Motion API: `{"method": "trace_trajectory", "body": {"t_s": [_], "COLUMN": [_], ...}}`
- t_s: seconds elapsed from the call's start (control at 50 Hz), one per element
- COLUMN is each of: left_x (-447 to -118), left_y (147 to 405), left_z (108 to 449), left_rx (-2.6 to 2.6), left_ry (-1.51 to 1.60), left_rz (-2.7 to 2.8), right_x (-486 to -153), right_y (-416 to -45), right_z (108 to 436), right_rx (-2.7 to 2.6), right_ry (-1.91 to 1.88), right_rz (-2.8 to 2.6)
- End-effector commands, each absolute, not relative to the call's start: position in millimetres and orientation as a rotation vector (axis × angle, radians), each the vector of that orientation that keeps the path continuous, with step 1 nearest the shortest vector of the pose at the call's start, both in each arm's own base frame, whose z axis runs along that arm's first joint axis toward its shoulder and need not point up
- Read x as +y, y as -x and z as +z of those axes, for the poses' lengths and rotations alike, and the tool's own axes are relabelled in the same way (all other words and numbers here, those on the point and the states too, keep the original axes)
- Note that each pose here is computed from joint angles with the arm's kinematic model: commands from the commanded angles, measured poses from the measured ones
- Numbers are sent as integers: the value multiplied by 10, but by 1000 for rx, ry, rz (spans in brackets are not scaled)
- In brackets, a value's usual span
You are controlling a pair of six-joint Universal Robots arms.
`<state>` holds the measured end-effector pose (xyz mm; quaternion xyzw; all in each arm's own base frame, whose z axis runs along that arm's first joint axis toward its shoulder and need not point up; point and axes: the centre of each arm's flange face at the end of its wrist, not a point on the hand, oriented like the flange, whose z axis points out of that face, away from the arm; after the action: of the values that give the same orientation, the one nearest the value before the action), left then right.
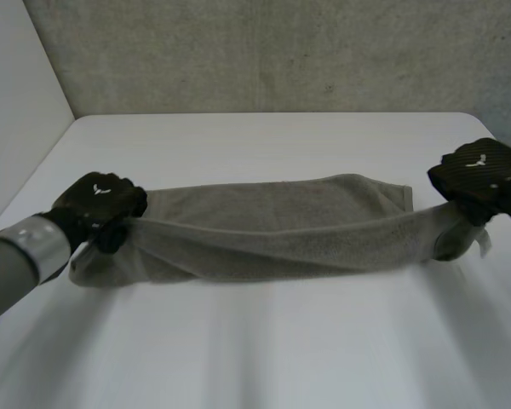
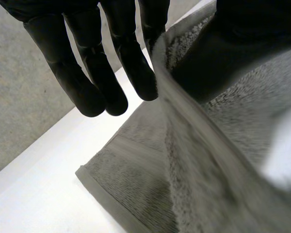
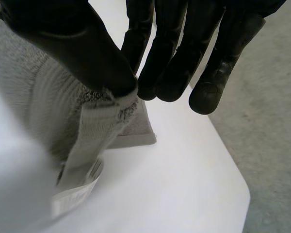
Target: Fold the towel.
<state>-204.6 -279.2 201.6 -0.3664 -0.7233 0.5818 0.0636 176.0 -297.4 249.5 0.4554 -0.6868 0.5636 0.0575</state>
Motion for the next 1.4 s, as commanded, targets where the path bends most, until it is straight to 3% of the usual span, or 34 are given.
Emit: {"method": "trace_trajectory", "body": {"t_s": [0.02, 0.22, 0.38, 0.78, 0.94, 0.98, 1.04, 1.14, 1.26, 1.4], "left_x": [-3290, -3817, -4056, -4169, -3975, -3859, -3784, -3420, -3103, -2982], "left_y": [2258, 2387, 2596, 2814, 2810, 2736, 2698, 2527, 2398, 2290], "left_z": [1791, 1691, 1531, 1229, 1518, 1678, 1770, 1986, 2089, 1988], "left_rx": [-2212, -2177, -2136, -2137, -2140, -2140, -2138, -2132, -2072, -2042], "left_ry": [1134, 1127, 1139, 1110, 1092, 1071, 1050, 909, 776, 666], "left_rz": [1772, 1900, 1955, 2031, 2059, 2070, 2076, 2054, 2096, 2113], "right_x": [-3350, -3875, -4143, -4395, -4272, -4119, -3937, -3608, -3199, -3121], "right_y": [-1989, -2138, -2277, -2391, -2379, -2364, -2315, -2275, -2267, -2115], "right_z": [2285, 2041, 1894, 1403, 1418, 1746, 1982, 2103, 2026, 1811], "right_rx": [-2057, -1925, -1792, -1729, -1791, -1807, -1857, -1965, -2120, -2236], "right_ry": [-1380, -1249, -1156, -1102, -990, -917, -857, -883, -1029, -1028], "right_rz": [1638, 1753, 1863, 1903, 1832, 1901, 1970, 2006, 1933, 1806]}}
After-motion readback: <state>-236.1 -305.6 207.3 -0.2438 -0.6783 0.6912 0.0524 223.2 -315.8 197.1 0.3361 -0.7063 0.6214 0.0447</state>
